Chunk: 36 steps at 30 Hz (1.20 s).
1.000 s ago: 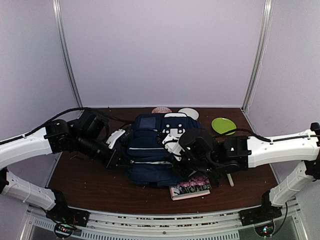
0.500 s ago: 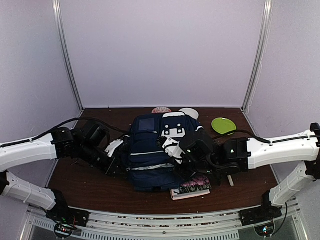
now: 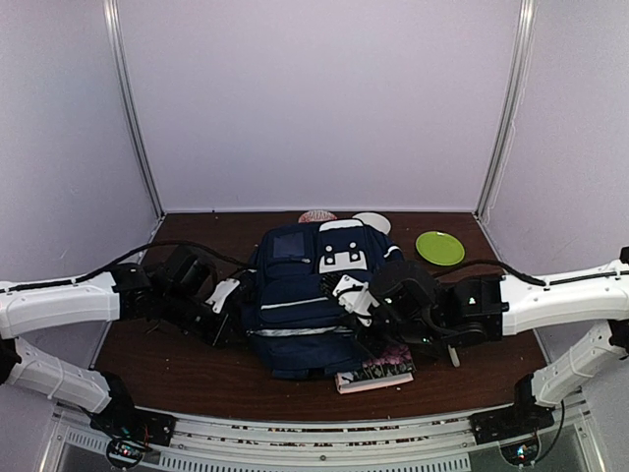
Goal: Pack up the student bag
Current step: Unzip the student bag at the center of the board.
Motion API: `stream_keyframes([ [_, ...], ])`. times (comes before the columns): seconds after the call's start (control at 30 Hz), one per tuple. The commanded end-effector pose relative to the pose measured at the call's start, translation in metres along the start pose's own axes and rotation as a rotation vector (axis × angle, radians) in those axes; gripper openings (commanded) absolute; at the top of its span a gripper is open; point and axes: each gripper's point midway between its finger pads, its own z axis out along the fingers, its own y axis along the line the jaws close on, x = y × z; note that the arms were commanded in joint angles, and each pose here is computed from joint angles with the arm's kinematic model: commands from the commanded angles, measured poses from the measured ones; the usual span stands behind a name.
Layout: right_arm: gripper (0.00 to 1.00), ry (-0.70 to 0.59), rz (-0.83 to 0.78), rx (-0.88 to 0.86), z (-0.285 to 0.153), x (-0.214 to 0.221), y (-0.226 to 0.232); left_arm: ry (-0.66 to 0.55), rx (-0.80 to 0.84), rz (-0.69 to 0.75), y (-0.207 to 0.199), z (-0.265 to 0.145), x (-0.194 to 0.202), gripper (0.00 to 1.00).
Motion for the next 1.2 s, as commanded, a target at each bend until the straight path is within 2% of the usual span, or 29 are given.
stream_keyframes([
  [0.0, 0.07, -0.033, 0.038, -0.005, -0.015, -0.012, -0.004, -0.130, 0.072, 0.026, -0.014, -0.010, -0.022, 0.00],
  [0.1, 0.37, -0.102, 0.080, -0.054, -0.030, -0.040, -0.001, -0.183, 0.125, 0.066, -0.026, -0.016, -0.026, 0.00],
  [0.17, 0.47, -0.148, 0.098, -0.075, -0.041, -0.064, -0.001, -0.208, 0.146, 0.078, -0.031, -0.019, -0.027, 0.00],
  [0.27, 0.52, -0.165, 0.089, -0.108, -0.047, -0.085, 0.005, -0.234, 0.174, 0.090, -0.035, -0.021, -0.027, 0.00],
  [0.37, 0.54, -0.146, 0.042, -0.130, -0.038, -0.096, 0.017, -0.240, 0.178, 0.090, -0.034, -0.019, -0.025, 0.00],
  [0.63, 0.55, 0.028, -0.091, -0.183, 0.019, -0.087, 0.065, -0.238, 0.168, 0.078, -0.026, -0.014, -0.014, 0.00],
  [0.9, 0.55, 0.086, -0.124, -0.138, 0.050, -0.073, 0.070, -0.251, 0.173, 0.065, -0.025, -0.016, -0.009, 0.00],
  [1.03, 0.50, 0.106, -0.146, -0.069, 0.063, -0.067, 0.062, -0.245, 0.166, 0.056, -0.021, -0.012, -0.005, 0.00],
  [1.17, 0.37, 0.135, -0.171, -0.030, 0.071, -0.061, 0.058, -0.241, 0.166, 0.041, -0.019, -0.009, -0.004, 0.00],
])
